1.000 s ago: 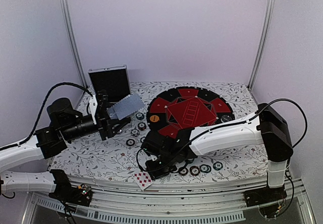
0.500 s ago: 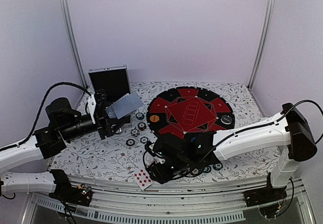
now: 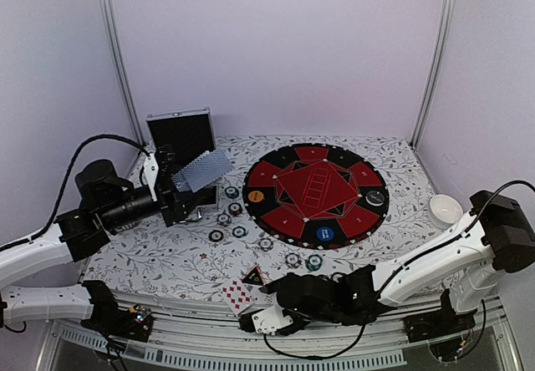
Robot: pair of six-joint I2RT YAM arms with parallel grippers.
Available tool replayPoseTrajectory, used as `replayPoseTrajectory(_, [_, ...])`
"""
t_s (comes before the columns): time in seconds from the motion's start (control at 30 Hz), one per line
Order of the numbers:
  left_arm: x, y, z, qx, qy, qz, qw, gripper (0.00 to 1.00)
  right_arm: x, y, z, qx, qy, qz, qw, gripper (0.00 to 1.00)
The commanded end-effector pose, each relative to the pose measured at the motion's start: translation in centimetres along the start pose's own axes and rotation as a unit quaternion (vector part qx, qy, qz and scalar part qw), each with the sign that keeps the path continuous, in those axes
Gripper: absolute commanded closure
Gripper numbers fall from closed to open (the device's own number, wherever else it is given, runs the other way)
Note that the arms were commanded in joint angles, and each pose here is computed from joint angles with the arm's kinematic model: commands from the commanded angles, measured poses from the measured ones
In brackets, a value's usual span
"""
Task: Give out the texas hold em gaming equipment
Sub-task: Pick up the poker card from the center of the board.
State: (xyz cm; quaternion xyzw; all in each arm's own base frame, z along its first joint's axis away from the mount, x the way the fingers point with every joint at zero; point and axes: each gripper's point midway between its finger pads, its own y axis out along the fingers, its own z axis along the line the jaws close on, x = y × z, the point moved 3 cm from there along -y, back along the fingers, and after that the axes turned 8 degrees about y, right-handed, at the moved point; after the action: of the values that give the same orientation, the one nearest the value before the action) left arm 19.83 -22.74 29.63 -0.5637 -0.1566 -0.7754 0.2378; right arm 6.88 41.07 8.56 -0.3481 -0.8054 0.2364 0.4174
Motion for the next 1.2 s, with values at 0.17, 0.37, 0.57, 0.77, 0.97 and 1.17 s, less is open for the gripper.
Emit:
replayPoseTrajectory(0.17, [-0.5,0.1,0.8,0.011,0.011,0.005,1.0,0.48,4.4,1.5,-0.8,-0.071,-0.292,-0.096,0.949,0.32])
replayPoseTrajectory(0.37, [-0.4,0.1,1.0,0.011,0.009,0.004,1.0,0.48,2.4,3.1,1.4,-0.047,-0.36,-0.079,0.928,0.33])
replayPoseTrajectory(0.57, [-0.1,-0.2,1.3,0.016,0.011,0.0,1.0,0.48,1.8,5.3,2.2,-0.053,-0.38,-0.07,0.921,0.33])
replayPoseTrajectory(0.77, [-0.2,-0.2,1.4,0.015,0.009,-0.002,1.0,0.47,0.8,7.0,1.3,-0.062,-0.382,-0.057,0.92,0.35])
replayPoseTrajectory(0.97, [0.2,-0.4,1.3,0.011,0.01,-0.009,1.0,0.47,1.8,8.6,0.6,-0.07,-0.383,-0.069,0.919,0.41])
replayPoseTrajectory(1.17, [0.3,-0.4,1.2,0.007,0.01,-0.01,1.0,0.47,1.7,9.4,0.1,-0.069,-0.372,-0.069,0.923,0.43])
